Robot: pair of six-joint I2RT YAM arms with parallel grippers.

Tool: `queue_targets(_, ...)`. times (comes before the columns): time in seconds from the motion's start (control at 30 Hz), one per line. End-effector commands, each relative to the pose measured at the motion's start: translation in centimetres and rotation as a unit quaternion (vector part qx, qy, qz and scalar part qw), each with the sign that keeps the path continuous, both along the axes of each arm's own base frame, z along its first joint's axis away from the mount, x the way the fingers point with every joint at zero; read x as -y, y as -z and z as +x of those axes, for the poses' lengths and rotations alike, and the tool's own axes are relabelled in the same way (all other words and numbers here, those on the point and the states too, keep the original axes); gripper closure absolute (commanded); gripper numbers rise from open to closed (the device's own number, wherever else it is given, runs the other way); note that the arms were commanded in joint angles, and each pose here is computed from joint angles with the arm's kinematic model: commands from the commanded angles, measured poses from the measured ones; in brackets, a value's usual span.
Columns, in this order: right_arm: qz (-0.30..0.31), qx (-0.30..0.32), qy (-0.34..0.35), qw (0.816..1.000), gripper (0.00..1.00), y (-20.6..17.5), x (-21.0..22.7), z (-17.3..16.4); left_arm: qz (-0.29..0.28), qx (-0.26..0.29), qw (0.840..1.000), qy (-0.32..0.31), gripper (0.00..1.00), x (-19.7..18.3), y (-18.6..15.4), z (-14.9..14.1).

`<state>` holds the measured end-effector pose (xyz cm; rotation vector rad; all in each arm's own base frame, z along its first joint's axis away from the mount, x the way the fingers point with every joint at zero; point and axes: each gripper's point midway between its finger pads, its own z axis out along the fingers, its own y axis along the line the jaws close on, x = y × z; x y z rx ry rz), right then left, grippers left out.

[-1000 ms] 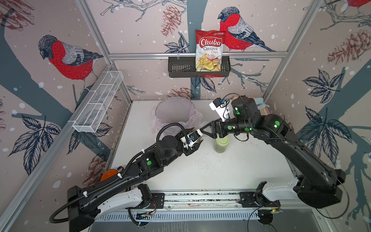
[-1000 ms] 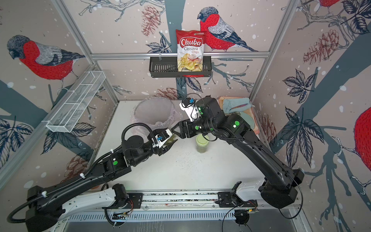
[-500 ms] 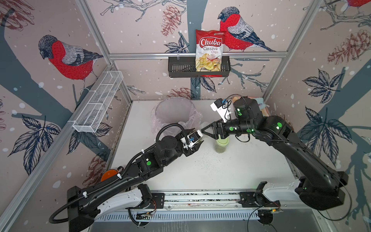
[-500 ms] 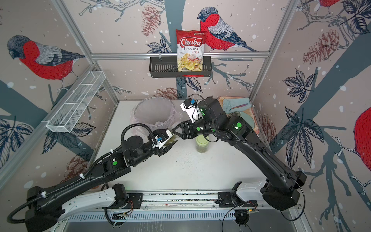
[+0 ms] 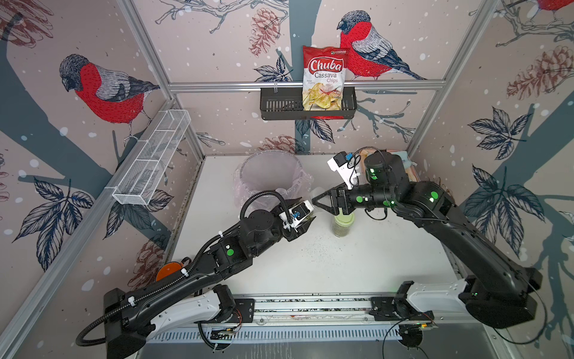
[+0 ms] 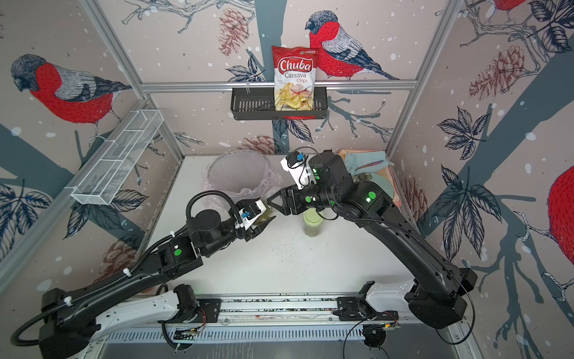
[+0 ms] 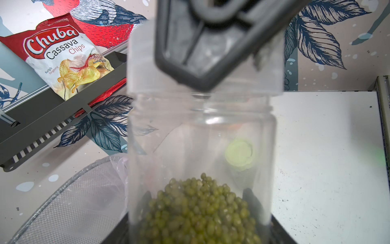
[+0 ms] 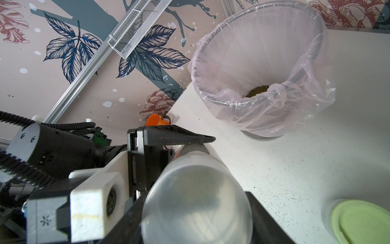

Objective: Empty moldy mung beans from jars
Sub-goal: Open the lid of the jar.

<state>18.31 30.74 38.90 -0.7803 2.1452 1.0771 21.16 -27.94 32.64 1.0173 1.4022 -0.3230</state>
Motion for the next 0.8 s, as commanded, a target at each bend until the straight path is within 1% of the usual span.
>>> queue_targets(0.0, 0.01, 0.036, -0.001, 0.999, 0.35, -0.7, 0.0, 0.5, -0.036, 0.01, 0.999, 0.009, 0.8, 0.2, -1.8, -0.2)
queue_targets(0.2, 0.018, 0.056, -0.011, 0.998, 0.35, -0.4, -0.5, 0.9, -0.037, -0.001, 0.999, 0.036, 0.82, 1.0, -1.5, -0.8)
queue_targets(0.23, 0.03, 0.069, -0.013, 0.997, 0.35, -1.4, -0.1, 0.4, -0.037, -0.004, 0.998, 0.043, 0.82, 1.2, -1.4, -1.0)
queue_targets(0.37, 0.039, 0.083, -0.022, 0.996, 0.35, -2.0, -0.1, 0.3, -0.031, -0.013, 0.998, 0.058, 0.83, 1.6, -0.9, -1.3)
queue_targets(0.5, 0.046, 0.09, -0.034, 0.994, 0.35, -2.4, -0.1, 0.0, -0.031, -0.014, 0.998, 0.057, 0.85, 1.5, -0.9, -1.3)
queue_targets(0.77, 0.052, 0.078, -0.067, 0.993, 0.35, -2.4, 0.3, -0.8, -0.03, -0.007, 0.998, 0.046, 0.85, 1.1, -1.1, -1.0)
